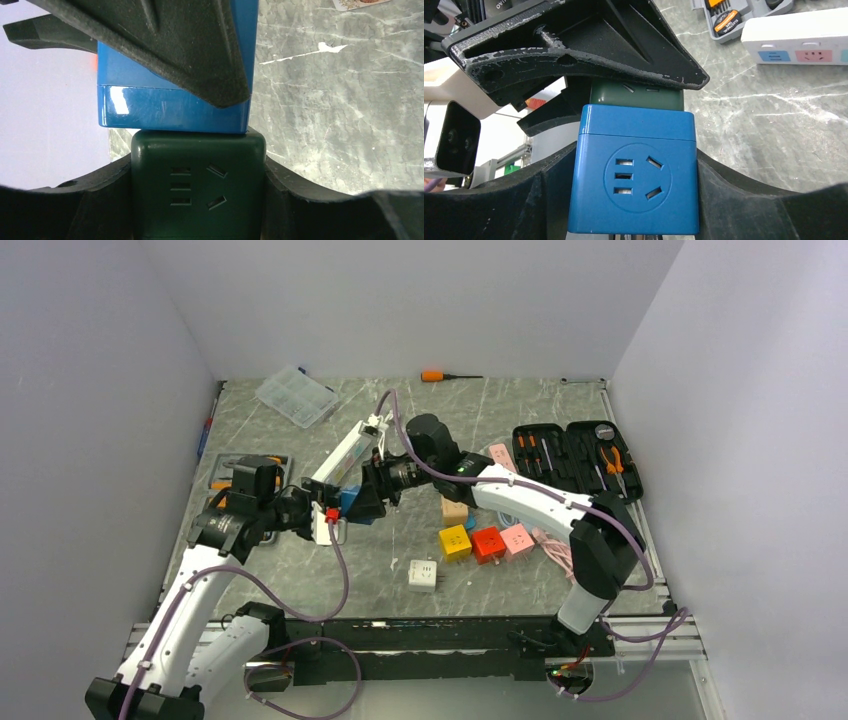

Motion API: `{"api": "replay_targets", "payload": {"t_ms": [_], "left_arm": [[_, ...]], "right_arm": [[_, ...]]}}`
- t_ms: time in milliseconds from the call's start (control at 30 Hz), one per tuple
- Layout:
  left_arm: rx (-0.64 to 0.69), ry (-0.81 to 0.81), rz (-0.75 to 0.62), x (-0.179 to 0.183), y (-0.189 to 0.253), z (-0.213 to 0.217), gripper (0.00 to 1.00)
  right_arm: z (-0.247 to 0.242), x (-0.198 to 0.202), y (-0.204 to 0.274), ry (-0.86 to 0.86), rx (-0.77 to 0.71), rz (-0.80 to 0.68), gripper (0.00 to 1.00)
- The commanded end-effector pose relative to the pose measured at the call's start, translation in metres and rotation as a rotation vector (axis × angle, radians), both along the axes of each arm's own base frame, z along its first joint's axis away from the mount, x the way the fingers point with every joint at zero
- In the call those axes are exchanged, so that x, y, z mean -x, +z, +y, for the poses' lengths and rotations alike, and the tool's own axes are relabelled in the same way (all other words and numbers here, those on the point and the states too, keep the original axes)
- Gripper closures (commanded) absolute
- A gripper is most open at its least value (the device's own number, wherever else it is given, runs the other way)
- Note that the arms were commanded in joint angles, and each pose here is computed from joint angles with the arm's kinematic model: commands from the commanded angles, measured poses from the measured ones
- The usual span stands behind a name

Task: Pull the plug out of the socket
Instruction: Remove the plug from the socket.

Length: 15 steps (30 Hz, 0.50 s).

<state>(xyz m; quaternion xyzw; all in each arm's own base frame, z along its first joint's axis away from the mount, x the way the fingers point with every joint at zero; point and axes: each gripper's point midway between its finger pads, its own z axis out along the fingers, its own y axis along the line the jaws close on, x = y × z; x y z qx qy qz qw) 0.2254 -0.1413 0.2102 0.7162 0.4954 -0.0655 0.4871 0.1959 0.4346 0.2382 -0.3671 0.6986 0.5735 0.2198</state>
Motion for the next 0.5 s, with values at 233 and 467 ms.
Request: {"api": "replay_targets", "payload": {"t_ms": [233,467], "left_arm": [[-0.019,-0.068,-0.233,-0.013,0.026,-0.006,1.00],[-0.080,-0.036,-0.258,-0.019,0.015,0.004,1.00]], "right_arm": [[0.006,0.022,0.024,0.145,-0.062,-0.052,0.42],[-0.003,0.021,0.019,0.101,-0.018,-0.075,0.86]]}}
